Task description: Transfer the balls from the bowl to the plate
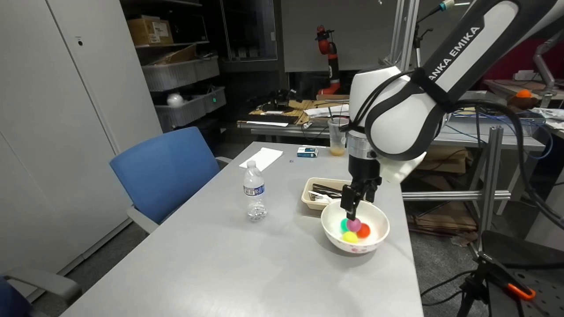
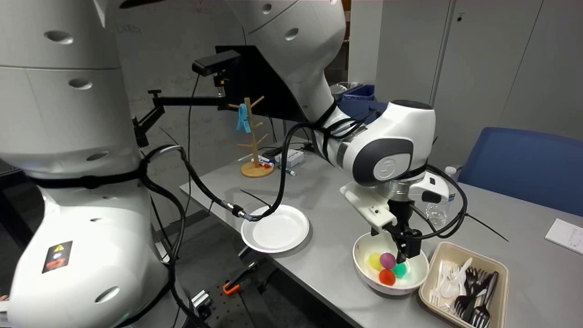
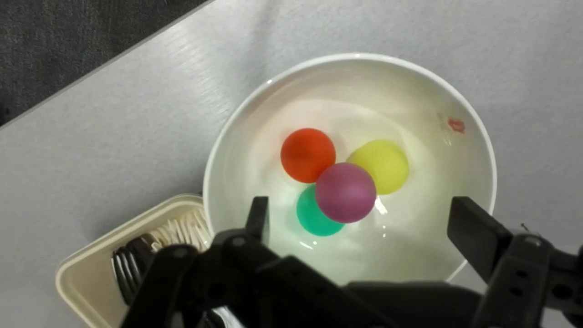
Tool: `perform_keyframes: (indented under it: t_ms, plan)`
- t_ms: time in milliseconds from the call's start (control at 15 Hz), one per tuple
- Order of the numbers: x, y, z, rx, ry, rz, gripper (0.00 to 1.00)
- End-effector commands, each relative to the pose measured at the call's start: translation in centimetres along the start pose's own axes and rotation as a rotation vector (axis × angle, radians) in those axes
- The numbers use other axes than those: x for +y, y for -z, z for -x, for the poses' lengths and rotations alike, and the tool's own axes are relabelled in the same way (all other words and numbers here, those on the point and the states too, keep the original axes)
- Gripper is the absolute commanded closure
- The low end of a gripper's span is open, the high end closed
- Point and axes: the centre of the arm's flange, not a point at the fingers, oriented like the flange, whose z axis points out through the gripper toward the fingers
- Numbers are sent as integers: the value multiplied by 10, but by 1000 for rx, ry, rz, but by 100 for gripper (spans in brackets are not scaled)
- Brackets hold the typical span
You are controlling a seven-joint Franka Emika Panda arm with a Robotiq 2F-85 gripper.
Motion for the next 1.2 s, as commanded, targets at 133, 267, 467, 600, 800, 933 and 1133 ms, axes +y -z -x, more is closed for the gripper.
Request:
perform_keyframes:
  t_ms: [133,267,467,600,800,933,1133]
  plan:
    - [10,-23,-14,8,6,-4,0]
    - [11,-27,-16,3,6,-3,0]
    - [12,-31,-17,-6,9,0,0]
    - [12,-33,-18,-12,10,-3,0]
    - [12,-35,-19,-20,15,-6,0]
    - [12,-36,-19,-23,16,-10,0]
    - [13,-36,-19,-27,20,-14,0]
